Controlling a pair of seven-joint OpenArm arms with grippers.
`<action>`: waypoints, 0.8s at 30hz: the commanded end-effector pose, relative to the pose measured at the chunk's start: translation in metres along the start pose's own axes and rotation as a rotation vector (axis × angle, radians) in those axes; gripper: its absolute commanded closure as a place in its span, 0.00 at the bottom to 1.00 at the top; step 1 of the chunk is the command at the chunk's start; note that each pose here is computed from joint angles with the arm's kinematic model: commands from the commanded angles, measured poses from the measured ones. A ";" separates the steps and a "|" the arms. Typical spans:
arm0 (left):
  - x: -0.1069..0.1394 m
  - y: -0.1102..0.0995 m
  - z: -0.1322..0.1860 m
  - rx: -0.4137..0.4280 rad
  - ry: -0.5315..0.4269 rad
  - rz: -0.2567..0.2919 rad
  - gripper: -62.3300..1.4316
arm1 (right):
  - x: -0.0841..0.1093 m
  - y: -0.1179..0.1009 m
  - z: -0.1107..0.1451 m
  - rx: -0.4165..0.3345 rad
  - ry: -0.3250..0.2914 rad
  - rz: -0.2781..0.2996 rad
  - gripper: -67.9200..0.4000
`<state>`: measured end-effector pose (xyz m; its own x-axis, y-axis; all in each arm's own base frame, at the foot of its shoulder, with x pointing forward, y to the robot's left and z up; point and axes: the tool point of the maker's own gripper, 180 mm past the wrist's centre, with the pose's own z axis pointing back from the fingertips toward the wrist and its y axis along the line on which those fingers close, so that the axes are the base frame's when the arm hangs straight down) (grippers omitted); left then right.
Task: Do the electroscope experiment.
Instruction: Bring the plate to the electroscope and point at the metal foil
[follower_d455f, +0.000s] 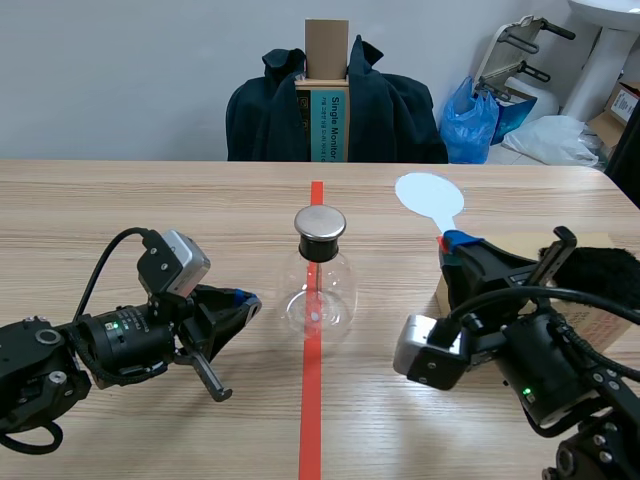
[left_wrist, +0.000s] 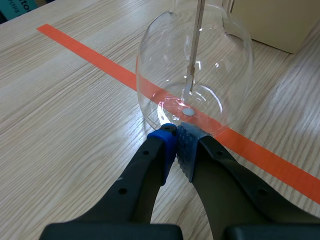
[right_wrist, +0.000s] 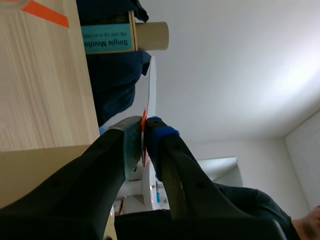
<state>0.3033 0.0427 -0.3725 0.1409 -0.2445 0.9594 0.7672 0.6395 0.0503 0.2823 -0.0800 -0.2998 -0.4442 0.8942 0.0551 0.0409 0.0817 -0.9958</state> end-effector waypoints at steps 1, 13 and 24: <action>0.015 0.006 -0.004 0.010 -0.044 -0.006 0.93 | -0.004 -0.013 -0.005 -0.039 -0.015 0.028 0.98; 0.015 0.006 -0.004 0.010 -0.045 -0.006 0.93 | 0.022 -0.019 -0.012 -0.059 -0.178 0.040 0.98; 0.015 0.006 -0.003 0.010 -0.047 -0.006 0.93 | 0.051 -0.015 -0.011 -0.040 -0.317 0.036 0.98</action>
<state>0.3033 0.0428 -0.3729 0.1424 -0.2462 0.9587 0.7672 0.6395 0.0503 0.2634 -0.0300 -0.2904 -0.6991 0.7149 0.0132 0.0587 0.0759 -0.9954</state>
